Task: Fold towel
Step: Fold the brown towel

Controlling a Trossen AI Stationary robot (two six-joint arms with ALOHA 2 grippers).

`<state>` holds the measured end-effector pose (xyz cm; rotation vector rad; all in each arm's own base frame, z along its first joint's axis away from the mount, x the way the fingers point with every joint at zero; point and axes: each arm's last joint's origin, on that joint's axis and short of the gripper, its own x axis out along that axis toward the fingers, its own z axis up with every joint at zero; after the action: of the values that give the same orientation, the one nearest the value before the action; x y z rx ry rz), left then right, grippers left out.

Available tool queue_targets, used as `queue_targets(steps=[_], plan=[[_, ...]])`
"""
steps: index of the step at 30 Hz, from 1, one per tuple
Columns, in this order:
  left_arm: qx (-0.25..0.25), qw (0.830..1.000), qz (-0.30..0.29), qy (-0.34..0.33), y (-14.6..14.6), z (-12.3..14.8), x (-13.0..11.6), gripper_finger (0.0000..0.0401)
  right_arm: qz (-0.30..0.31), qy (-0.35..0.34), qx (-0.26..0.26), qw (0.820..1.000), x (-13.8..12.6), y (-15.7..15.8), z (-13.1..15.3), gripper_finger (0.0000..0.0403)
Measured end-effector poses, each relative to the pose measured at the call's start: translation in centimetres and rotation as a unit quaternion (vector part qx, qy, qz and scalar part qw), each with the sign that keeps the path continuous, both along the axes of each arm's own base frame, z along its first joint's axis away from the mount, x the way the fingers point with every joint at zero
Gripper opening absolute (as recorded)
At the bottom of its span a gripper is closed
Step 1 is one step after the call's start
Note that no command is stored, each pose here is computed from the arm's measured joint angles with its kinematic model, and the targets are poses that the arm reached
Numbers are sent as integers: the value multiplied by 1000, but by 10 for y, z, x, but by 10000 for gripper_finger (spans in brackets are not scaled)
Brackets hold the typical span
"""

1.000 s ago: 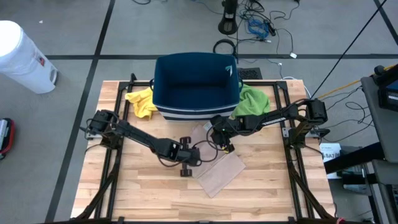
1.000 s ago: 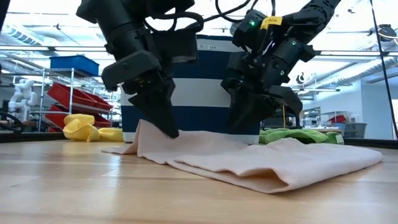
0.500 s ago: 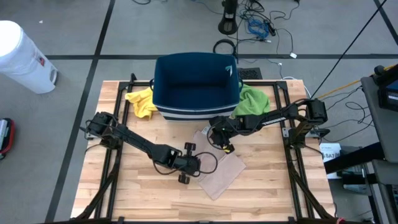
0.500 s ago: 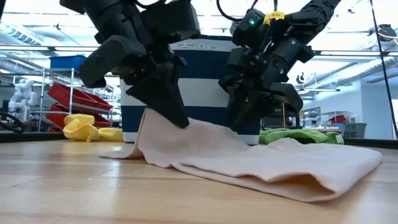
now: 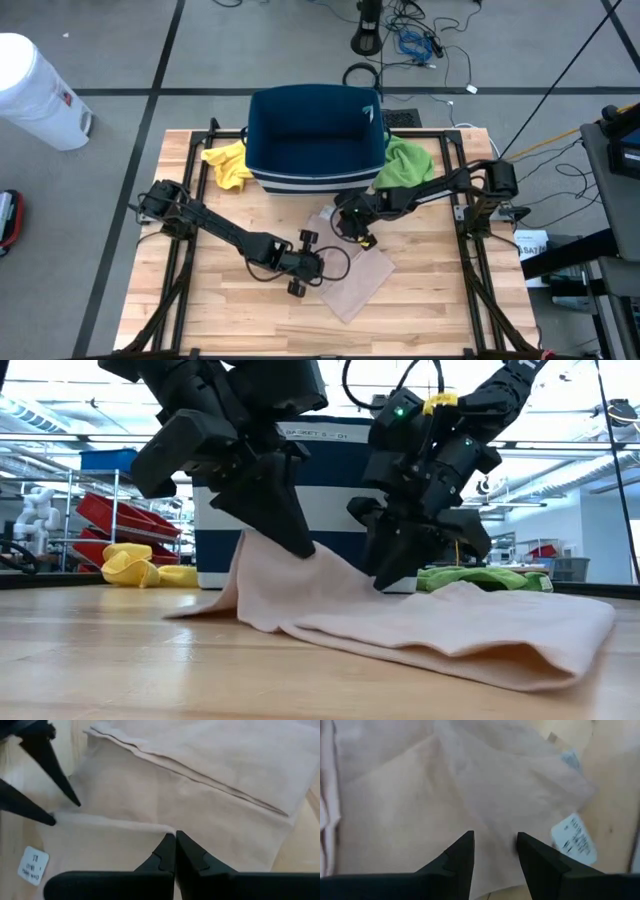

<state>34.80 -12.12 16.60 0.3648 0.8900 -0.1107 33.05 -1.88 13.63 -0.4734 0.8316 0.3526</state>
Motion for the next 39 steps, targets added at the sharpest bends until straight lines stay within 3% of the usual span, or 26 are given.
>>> queue_targets(steps=[17, 20, 26, 33, 39], plan=[[-6, 1000, -23, 1, -1, 0, 1, 2, 24, -25, -20, 999, 4, 4, 2, 119], [-5, 1000, -23, 0, -1, 0, 1, 2, 16, -25, -29, 999, 4, 3, 2, 100], [4, 1000, -18, -2, 0, 1, 1, 2, 15, -21, -30, 999, 4, 3, 2, 10], [21, 1000, -5, -8, -1, 1, 0, 2, -23, -10, -58, 998, 1, 2, 6, 1], [32, 999, -6, -18, -9, 12, 0, 2, -37, -29, -76, 996, -6, 10, 30, 0]])
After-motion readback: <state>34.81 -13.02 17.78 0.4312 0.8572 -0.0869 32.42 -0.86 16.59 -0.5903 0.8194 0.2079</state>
